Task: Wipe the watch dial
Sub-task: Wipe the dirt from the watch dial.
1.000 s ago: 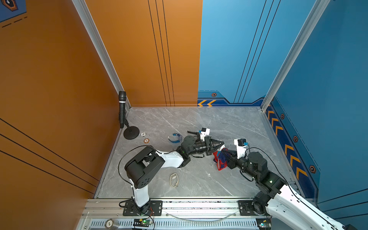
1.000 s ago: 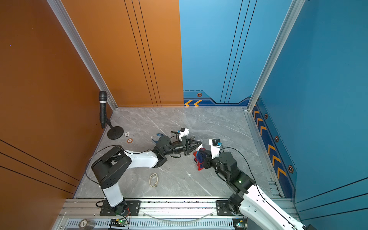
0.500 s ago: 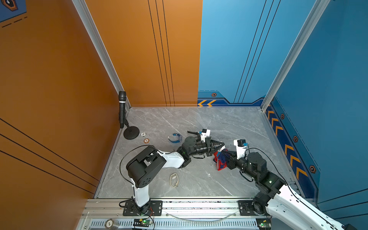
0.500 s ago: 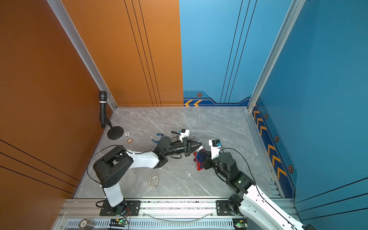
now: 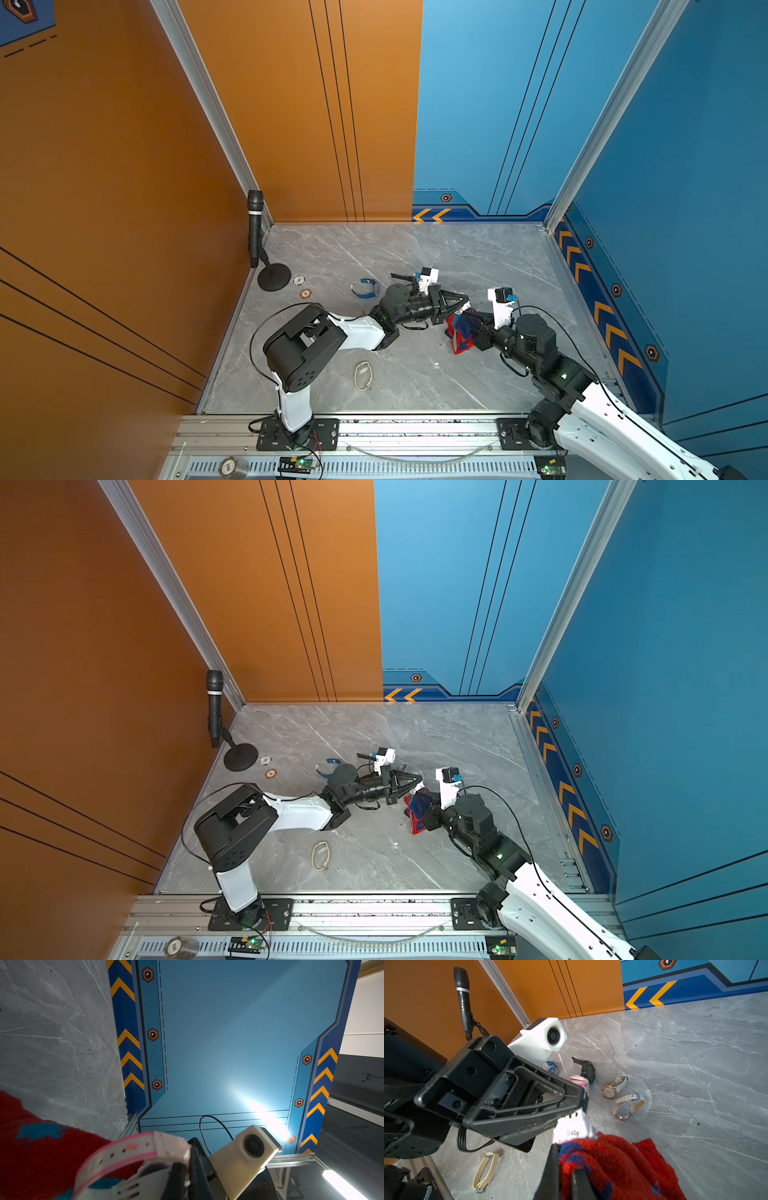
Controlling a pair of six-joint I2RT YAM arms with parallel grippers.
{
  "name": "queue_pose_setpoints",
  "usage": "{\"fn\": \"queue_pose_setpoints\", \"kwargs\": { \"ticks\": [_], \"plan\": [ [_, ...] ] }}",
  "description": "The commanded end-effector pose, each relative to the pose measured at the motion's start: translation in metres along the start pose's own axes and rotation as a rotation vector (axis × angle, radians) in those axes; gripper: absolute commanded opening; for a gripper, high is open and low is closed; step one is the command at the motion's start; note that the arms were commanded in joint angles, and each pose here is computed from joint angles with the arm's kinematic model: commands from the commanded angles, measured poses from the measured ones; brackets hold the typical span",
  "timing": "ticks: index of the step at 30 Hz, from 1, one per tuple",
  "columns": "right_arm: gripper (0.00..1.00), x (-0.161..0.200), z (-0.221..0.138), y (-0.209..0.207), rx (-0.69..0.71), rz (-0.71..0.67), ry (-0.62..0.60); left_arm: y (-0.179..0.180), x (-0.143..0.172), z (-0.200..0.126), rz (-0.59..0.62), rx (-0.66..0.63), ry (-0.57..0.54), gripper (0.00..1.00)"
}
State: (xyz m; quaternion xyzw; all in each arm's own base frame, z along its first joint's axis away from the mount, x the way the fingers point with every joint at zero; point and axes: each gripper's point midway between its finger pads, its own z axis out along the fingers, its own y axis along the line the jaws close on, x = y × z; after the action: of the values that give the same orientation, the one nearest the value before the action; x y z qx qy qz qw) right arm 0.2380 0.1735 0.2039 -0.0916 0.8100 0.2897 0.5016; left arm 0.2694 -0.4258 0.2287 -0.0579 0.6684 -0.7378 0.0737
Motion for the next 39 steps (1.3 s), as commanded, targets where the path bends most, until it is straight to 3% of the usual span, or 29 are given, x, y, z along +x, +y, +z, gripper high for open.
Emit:
{"fn": "queue_pose_setpoints", "kwargs": {
  "ticks": [1,7,19,28,39],
  "plan": [
    [0.0,-0.016,0.001,0.007,-0.032,-0.016,-0.057,-0.009,0.021,0.005,0.017,0.033,0.075,0.0],
    [0.0,0.0,0.005,-0.004,-0.014,0.023,-0.032,-0.019,0.019,0.004,0.02,0.052,0.075,0.0],
    [0.0,-0.042,-0.009,0.013,-0.045,0.002,-0.115,-0.012,0.024,0.008,0.009,0.046,0.082,0.0],
    [0.0,-0.009,0.003,-0.027,0.06,0.081,-0.068,-0.019,0.023,0.004,0.012,0.067,0.078,0.0],
    [0.0,-0.031,-0.031,-0.053,0.132,0.166,-0.181,-0.022,0.025,0.001,0.004,0.077,0.079,0.0]
  ]
}}
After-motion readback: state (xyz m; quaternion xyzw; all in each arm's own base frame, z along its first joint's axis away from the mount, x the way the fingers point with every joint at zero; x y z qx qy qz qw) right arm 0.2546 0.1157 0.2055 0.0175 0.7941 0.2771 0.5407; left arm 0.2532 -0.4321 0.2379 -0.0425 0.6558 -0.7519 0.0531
